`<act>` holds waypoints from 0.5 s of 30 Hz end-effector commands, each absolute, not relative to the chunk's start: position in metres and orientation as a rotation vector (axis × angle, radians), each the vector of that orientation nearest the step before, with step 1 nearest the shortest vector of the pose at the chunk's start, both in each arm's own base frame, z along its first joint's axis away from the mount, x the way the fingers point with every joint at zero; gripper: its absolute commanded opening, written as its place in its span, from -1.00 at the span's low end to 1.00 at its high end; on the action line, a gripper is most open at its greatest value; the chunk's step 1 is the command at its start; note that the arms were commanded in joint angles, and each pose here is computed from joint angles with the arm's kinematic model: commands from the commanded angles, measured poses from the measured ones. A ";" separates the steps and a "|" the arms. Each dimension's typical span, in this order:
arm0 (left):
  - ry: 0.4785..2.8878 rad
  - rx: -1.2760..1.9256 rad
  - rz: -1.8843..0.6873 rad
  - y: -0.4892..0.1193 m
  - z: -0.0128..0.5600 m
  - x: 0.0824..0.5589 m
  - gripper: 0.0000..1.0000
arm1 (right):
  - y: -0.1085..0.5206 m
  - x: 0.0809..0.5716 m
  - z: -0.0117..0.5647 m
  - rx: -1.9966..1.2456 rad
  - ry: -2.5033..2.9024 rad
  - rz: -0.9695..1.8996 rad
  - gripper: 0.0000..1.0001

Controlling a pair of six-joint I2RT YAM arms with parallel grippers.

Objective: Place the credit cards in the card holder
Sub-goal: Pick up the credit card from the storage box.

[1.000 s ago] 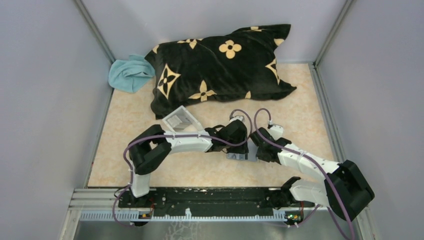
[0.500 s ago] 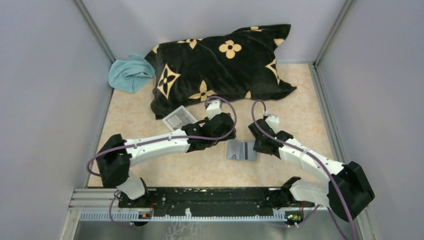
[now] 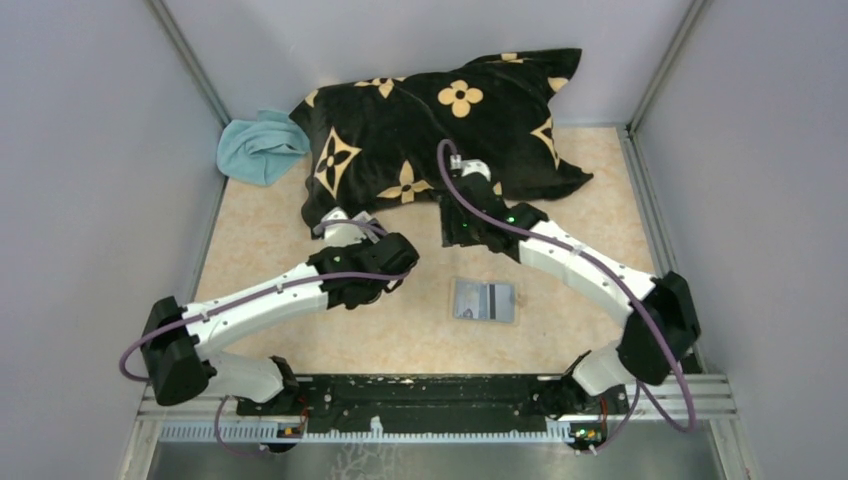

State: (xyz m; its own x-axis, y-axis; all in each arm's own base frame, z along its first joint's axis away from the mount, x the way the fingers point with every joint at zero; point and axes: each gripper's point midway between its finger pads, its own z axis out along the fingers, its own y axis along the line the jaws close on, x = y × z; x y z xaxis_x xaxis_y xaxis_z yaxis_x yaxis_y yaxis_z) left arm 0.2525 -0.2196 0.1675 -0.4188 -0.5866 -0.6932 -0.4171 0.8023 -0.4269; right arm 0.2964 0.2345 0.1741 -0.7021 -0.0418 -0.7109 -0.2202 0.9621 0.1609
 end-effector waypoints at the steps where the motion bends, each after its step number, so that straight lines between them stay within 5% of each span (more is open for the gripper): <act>1: 1.998 -0.941 -0.137 -0.165 0.157 0.244 0.82 | 0.290 0.316 0.194 -0.413 2.281 0.396 0.21; 15: 1.891 -1.273 -0.091 -0.098 0.118 0.212 0.78 | 0.435 0.337 0.194 -0.745 2.210 0.640 0.17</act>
State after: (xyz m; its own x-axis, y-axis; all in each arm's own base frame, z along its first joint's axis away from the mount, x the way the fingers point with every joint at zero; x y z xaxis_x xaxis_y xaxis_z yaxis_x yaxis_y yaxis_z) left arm 0.2198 -0.1212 0.1233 -0.2371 -0.7576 -0.6082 -0.6863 0.5737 -0.4471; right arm 0.3475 0.3899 0.1680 -0.6541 -0.2836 -0.7013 -0.5606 0.8042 0.1976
